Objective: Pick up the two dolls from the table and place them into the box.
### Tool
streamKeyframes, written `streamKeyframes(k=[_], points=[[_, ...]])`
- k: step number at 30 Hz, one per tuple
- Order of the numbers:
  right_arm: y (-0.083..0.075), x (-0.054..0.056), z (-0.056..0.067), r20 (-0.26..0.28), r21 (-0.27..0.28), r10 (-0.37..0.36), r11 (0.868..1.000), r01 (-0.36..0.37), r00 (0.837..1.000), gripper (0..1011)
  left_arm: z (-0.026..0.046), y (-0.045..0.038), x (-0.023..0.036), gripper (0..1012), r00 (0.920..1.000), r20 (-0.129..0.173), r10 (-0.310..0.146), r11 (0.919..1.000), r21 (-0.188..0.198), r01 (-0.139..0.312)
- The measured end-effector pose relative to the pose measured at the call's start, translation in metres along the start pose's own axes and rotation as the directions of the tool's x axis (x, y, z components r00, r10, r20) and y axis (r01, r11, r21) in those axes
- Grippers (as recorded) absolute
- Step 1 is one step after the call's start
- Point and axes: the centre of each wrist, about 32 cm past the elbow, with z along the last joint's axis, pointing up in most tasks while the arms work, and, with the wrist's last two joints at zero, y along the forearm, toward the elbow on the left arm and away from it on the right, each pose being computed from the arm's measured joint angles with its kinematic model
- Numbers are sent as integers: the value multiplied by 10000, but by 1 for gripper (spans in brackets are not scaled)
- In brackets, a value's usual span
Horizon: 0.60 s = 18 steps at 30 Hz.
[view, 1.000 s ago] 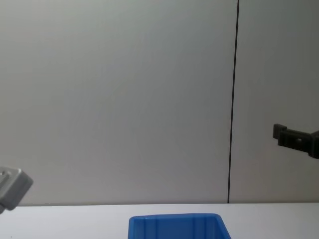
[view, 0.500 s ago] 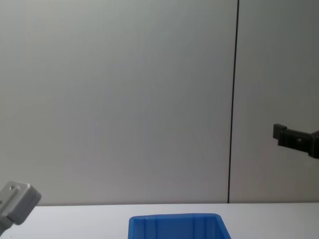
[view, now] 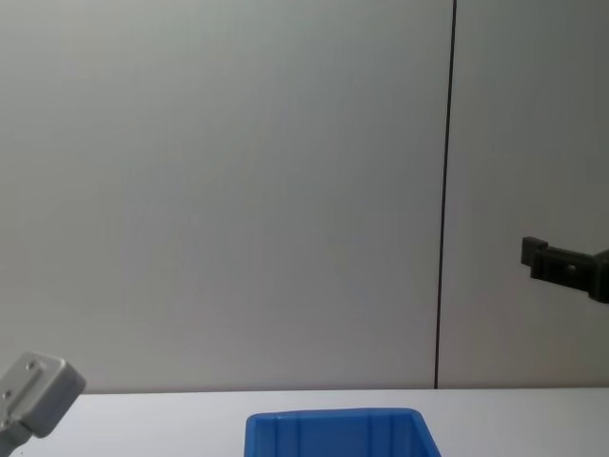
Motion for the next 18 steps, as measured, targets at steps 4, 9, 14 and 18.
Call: streamKeyframes(k=[4, 9, 14, 18], points=[[0, 0, 0, 1, 0, 0, 10000, 0, 10000, 1001, 11, 13, -10, 416, 9999, 104, 89, 9999, -74, -88], [0, 0, 0, 0, 0, 0, 10000, 0, 10000, 1001, 46, 36, -20, 307, 9995, 260, 167, 9994, -298, -159], [0, 0, 0, 0, 0, 0, 10000, 0, 10000, 1001, 107, 67, -30, 269, 9988, 448, 200, 9970, -750, -166], [0, 0, 0, 0, -1, 0, 10000, 0, 10000, 1001, 181, 95, -37, 244, 9980, 621, 151, 9919, -1267, -71]])
